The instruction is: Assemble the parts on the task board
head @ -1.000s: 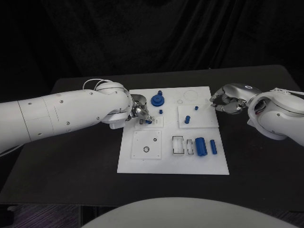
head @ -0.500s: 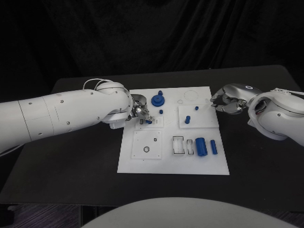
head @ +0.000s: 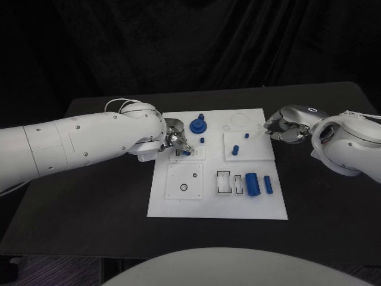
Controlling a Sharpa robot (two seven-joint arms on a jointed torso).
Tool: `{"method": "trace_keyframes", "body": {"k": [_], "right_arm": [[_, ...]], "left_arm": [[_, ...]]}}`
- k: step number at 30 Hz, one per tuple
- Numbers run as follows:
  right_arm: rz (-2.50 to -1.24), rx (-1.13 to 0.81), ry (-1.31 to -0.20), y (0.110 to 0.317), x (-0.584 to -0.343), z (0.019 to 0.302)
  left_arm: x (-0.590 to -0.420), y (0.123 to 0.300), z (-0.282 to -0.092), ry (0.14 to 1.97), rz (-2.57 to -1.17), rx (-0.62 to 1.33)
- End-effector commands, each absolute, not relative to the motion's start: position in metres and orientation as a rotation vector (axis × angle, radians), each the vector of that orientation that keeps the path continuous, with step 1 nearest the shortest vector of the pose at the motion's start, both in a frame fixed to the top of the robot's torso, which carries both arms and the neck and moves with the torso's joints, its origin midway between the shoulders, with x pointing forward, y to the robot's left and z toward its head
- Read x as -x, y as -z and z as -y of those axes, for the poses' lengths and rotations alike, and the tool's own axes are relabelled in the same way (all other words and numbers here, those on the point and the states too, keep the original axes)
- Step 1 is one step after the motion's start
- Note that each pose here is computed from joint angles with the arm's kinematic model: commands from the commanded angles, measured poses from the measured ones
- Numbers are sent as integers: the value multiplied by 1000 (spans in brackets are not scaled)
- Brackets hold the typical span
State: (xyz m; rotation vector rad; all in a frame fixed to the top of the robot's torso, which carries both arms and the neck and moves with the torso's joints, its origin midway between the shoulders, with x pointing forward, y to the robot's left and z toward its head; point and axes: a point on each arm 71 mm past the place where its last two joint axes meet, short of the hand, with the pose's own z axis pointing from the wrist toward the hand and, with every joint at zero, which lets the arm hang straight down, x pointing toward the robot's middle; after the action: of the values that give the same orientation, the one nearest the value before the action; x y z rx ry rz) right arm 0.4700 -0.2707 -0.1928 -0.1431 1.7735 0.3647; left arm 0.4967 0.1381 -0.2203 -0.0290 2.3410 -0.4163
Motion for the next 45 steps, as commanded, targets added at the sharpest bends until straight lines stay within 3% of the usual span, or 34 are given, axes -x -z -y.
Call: {"method": "trace_keyframes", "body": {"k": [1, 32, 45], "right_arm": [[-1784, 135, -348, 194, -470, 272], [-1791, 136, -344, 195, -470, 272], [-1790, 130, -340, 194, -468, 276]], "left_arm": [[-492, 228, -137, 402, -2385, 8], [-496, 229, -144, 375, -2370, 45], [-491, 215, -157, 419, -2253, 73]]}}
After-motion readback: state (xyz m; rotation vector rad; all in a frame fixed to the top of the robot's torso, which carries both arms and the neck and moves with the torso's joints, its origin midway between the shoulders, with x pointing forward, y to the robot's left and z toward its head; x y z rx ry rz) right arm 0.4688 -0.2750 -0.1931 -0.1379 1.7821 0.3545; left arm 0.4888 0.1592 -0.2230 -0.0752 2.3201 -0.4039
